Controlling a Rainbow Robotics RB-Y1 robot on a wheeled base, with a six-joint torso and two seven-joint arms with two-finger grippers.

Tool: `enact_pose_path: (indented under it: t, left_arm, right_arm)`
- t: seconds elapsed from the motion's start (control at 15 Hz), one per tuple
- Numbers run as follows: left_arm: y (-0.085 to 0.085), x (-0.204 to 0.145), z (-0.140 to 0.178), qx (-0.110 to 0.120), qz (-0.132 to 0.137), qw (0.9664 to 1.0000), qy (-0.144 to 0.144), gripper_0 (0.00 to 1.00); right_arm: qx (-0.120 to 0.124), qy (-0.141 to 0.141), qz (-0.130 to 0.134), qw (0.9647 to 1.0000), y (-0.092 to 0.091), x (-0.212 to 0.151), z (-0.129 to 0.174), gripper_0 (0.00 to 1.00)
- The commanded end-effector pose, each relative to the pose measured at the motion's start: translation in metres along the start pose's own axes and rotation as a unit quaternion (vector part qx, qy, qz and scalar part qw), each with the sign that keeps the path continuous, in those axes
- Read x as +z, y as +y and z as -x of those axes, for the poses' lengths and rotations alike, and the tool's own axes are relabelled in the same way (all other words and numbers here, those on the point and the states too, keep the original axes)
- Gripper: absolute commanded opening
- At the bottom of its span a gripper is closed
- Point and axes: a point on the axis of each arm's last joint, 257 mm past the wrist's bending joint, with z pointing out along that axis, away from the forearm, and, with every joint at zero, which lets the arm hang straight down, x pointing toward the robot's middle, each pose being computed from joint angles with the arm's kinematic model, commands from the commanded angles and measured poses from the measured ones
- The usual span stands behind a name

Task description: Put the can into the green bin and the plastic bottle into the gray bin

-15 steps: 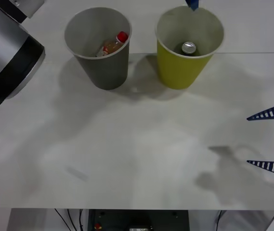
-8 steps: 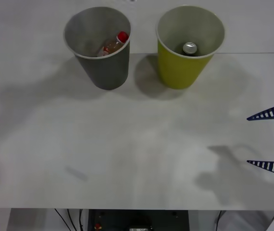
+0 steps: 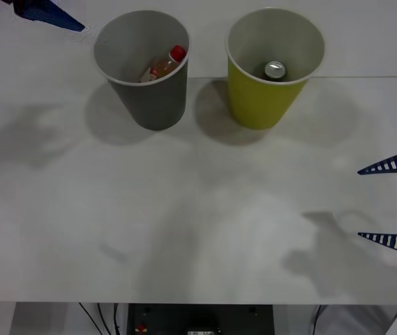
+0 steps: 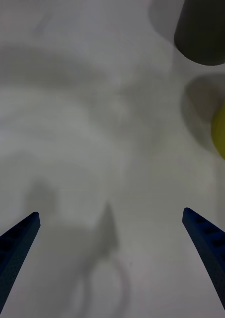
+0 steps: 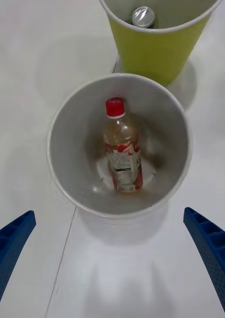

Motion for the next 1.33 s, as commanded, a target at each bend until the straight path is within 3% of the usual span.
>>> enact_pose_path:
  t: [0.07,0.27,0.4,0.6,0.8,1.33]
  left_arm:
    - [-0.017,-0.019,-0.037,-0.008,0.007,0.9999,-0.011,1.00]
    - [-0.037,-0.030,-0.074,-0.019,0.026,0.9988,-0.036,1.00]
    - [-0.051,-0.032,-0.098,0.003,0.034,0.9988,-0.035,1.00]
    - [-0.086,-0.026,-0.140,0.021,0.019,0.9991,-0.031,1.00]
    - [-0.112,-0.020,-0.170,0.056,0.002,0.9981,-0.025,1.00]
    - [-0.186,0.007,-0.226,0.092,-0.021,0.9935,-0.064,1.00]
  right_arm:
    - [0.000,0.000,0.000,1.0000,0.000,0.000,0.000,1.00]
    - [0.000,0.000,0.000,1.0000,0.000,0.000,0.000,1.00]
    - [0.000,0.000,0.000,1.0000,0.000,0.000,0.000,1.00]
    - [0.000,0.000,0.000,1.0000,0.000,0.000,0.000,1.00]
    - [0.000,0.000,0.000,1.0000,0.000,0.000,0.000,1.00]
    - [0.000,0.000,0.000,1.0000,0.000,0.000,0.000,1.00]
